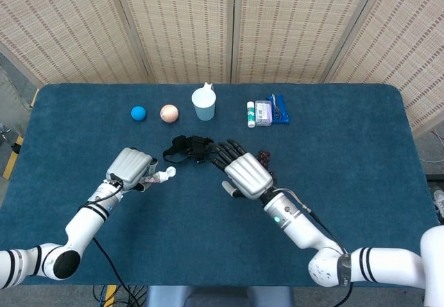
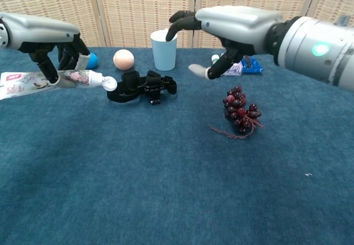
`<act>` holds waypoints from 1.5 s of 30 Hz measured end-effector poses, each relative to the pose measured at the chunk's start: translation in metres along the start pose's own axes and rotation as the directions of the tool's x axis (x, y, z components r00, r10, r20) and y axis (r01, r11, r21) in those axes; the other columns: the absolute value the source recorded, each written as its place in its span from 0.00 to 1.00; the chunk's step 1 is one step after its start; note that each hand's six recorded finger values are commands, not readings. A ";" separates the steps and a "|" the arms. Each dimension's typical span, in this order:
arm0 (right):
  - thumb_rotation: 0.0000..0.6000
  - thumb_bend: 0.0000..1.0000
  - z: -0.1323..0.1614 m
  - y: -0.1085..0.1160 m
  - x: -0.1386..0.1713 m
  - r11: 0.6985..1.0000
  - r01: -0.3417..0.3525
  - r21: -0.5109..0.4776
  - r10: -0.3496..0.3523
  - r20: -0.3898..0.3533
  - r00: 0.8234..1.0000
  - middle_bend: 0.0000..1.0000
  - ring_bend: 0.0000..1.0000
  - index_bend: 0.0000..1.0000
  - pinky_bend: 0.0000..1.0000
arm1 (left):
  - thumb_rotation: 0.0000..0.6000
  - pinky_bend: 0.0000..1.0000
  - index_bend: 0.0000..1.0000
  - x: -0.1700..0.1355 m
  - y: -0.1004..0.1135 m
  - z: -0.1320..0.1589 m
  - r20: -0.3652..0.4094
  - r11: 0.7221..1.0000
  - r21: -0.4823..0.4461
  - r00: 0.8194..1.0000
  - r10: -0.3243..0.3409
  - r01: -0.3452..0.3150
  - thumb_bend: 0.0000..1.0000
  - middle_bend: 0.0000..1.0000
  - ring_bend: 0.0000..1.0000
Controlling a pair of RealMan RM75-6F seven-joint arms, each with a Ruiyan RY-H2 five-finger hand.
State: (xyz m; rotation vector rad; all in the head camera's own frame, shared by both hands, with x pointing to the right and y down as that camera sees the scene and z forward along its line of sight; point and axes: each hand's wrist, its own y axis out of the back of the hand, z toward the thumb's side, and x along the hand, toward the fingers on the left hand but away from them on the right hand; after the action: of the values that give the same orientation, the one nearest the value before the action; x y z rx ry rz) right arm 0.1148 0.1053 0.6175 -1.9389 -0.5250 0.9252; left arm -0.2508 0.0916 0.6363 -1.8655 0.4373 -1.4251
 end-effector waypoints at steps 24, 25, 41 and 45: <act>0.88 0.36 -0.049 0.027 0.048 0.997 0.068 0.020 -0.070 0.116 0.991 0.00 0.00 0.19 0.00 | 1.00 0.27 0.36 0.009 -0.079 -0.047 -0.062 0.995 0.051 0.995 -0.084 0.087 0.44 0.47 0.29; 0.88 0.36 -0.050 0.027 0.049 0.997 0.069 0.024 -0.072 0.120 0.990 0.00 0.00 0.19 0.00 | 1.00 0.27 0.34 0.007 -0.080 -0.047 -0.063 0.995 0.052 0.994 -0.086 0.089 0.44 0.45 0.27; 0.88 0.37 -0.107 0.044 0.106 0.994 0.071 0.089 -0.095 0.308 0.947 0.00 0.00 0.05 0.00 | 1.00 0.24 0.20 -0.037 -0.052 -0.063 -0.129 0.998 -0.051 0.991 0.021 -0.028 0.42 0.30 0.18; 0.93 0.37 -0.128 0.040 0.137 0.995 0.054 0.089 -0.085 0.400 0.913 0.00 0.00 0.02 0.00 | 1.00 0.24 0.20 -0.058 -0.047 -0.079 -0.194 0.987 -0.098 0.975 0.105 -0.126 0.39 0.30 0.18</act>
State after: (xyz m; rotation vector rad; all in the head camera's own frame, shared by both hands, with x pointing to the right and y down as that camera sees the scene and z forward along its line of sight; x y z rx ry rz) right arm 0.3008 0.1071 0.5699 -1.6516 -0.7795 1.2900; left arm -0.3509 0.1333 0.6399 -1.7657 0.7189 -1.5305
